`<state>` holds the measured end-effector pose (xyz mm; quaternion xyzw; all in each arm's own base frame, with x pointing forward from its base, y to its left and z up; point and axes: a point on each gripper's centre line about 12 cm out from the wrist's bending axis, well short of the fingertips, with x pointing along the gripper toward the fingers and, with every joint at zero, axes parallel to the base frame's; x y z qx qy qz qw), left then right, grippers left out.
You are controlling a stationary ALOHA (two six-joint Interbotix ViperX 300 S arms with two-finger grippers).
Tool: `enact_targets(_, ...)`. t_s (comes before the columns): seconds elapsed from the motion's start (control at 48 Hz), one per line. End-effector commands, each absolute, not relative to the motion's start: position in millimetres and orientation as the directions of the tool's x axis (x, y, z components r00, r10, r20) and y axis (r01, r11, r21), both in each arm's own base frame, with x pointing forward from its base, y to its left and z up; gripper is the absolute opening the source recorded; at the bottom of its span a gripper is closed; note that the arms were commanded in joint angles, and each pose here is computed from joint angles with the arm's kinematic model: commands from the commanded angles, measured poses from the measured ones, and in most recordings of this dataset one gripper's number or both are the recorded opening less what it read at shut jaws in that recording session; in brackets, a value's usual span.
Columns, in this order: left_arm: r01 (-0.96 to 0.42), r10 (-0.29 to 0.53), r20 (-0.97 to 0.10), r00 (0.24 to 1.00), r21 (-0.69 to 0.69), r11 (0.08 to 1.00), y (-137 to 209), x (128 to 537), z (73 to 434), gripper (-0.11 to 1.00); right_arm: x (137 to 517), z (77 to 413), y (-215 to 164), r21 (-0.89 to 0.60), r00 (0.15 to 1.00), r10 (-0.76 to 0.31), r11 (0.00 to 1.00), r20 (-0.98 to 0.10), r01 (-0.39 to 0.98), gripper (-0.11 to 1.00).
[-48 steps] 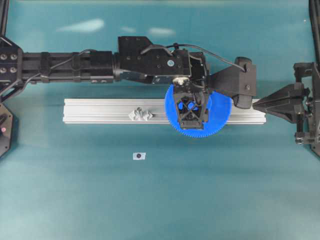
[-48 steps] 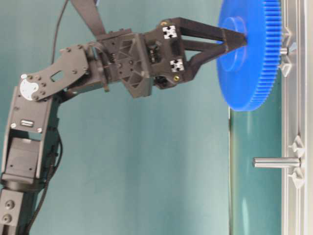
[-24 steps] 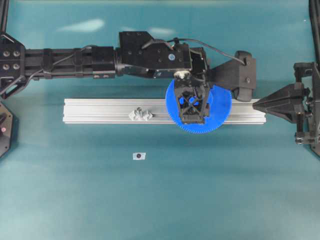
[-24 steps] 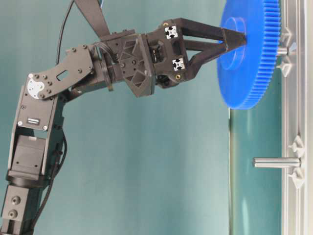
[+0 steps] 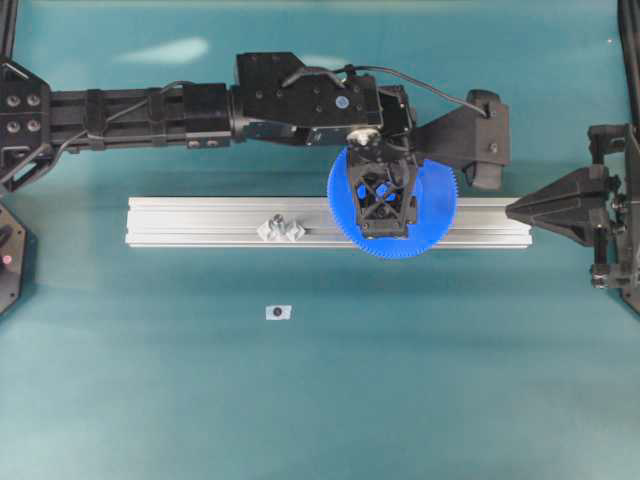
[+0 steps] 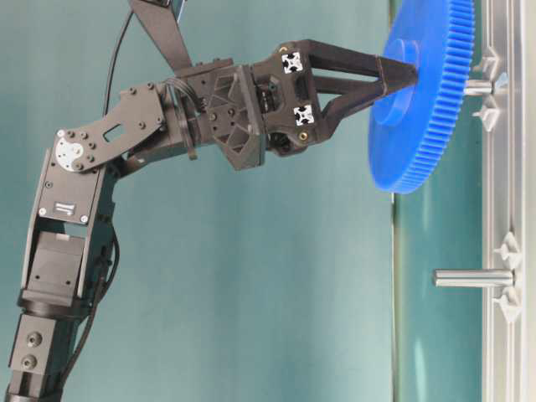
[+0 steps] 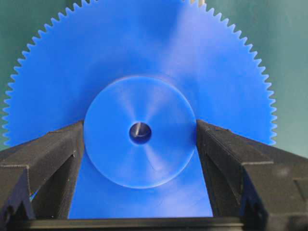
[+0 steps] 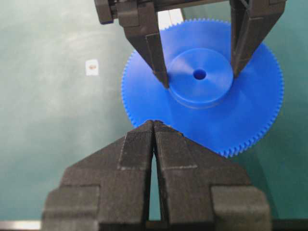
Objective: Insert the large gear onto the shaft.
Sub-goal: 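Align the gear's bore over the shaft and lower it down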
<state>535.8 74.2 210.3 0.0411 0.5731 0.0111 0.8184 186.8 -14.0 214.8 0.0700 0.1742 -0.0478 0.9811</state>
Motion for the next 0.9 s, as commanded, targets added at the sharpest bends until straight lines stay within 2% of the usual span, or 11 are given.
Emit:
enact_targets(0.0, 0.009, 0.082, -0.922, 0.379, 0.093, 0.996, 84, 534, 229, 0.77, 189, 218, -14, 0.127, 0.938, -0.071, 0.985, -0.338, 0.121, 0.07)
enact_targets(0.333, 0.017, 0.071, -0.940, 0.335, 0.081, 0.997, 77, 523, 220, 0.77, 188, 218, -14, 0.127, 0.939, -0.071, 0.985, -0.335, 0.120, 0.07)
enact_targets(0.874, 0.027, 0.078, -0.926, 0.368, 0.094, 0.995, 79, 538, 233, 0.77, 187, 216, -14, 0.128, 0.938, -0.071, 0.984, -0.340, 0.121, 0.07)
